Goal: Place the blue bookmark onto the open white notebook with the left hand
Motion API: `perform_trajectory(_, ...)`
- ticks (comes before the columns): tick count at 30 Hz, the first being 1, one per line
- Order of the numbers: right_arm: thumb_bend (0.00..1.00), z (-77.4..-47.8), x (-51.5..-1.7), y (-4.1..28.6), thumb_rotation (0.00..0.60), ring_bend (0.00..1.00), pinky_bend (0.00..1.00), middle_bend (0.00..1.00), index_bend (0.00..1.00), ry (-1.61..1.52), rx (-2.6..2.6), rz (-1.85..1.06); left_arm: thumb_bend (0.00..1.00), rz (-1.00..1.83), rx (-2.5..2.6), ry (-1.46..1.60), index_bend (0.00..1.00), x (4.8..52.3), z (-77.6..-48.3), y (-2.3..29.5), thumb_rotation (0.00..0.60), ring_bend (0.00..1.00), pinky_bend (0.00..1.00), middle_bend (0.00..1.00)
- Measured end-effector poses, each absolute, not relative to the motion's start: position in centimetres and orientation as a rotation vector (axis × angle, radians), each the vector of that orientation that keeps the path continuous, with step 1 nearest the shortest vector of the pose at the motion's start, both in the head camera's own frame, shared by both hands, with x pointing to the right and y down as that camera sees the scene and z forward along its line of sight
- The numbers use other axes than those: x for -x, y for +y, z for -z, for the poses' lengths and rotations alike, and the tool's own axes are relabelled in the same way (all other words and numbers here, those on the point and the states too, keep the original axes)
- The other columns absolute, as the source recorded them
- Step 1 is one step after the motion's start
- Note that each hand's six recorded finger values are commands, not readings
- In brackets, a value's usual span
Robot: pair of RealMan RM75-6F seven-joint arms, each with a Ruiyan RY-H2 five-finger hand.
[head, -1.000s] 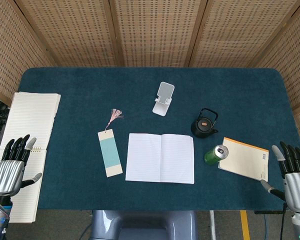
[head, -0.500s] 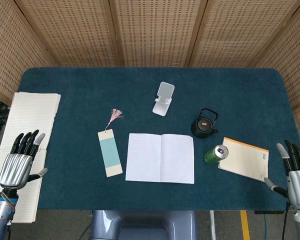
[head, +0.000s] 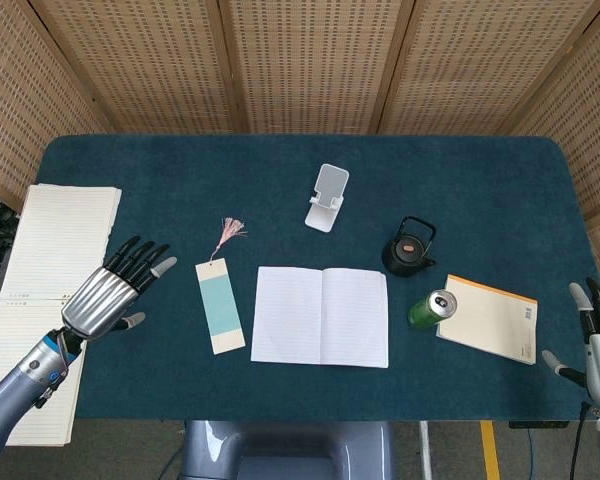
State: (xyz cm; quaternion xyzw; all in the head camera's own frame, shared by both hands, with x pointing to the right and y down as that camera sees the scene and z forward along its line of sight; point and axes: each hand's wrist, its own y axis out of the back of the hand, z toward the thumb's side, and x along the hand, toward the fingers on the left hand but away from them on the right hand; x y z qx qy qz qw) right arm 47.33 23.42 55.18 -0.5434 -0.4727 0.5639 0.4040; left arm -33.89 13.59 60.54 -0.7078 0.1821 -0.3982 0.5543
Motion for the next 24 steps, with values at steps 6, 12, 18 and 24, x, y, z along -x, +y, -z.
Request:
perform_trajectory(6,0.12,-55.8,-48.3,23.4,0.6,0.0,0.0,0.0,0.06,-1.186,1.345,-1.47,0.04,0.906,1.691,0.222,0.14,32.1,-62.9,12.1,0.6,0.0,0.0,0.0)
perform_trajectory(12,0.12,-56.3,-48.8,23.5,0.6,0.0,0.0,0.0,0.08,-1.169,1.329,-1.494,0.04,0.895,1.699,0.089,0.28,30.7,-65.2,11.2,0.6,0.0,0.0,0.0)
perform_trajectory(18,0.11,-56.7,-49.3,23.5,0.6,0.0,0.0,0.0,0.08,-1.168,1.321,-1.513,0.04,0.888,1.726,-0.009,0.29,29.0,-67.6,11.2,0.6,0.0,0.0,0.0)
perform_trajectory(24,0.12,-56.6,-49.6,23.5,0.6,0.0,0.0,0.0,0.08,-1.175,1.311,-1.516,0.05,0.889,1.731,-0.072,0.29,28.1,-69.2,11.3,0.6,0.0,0.0,0.0)
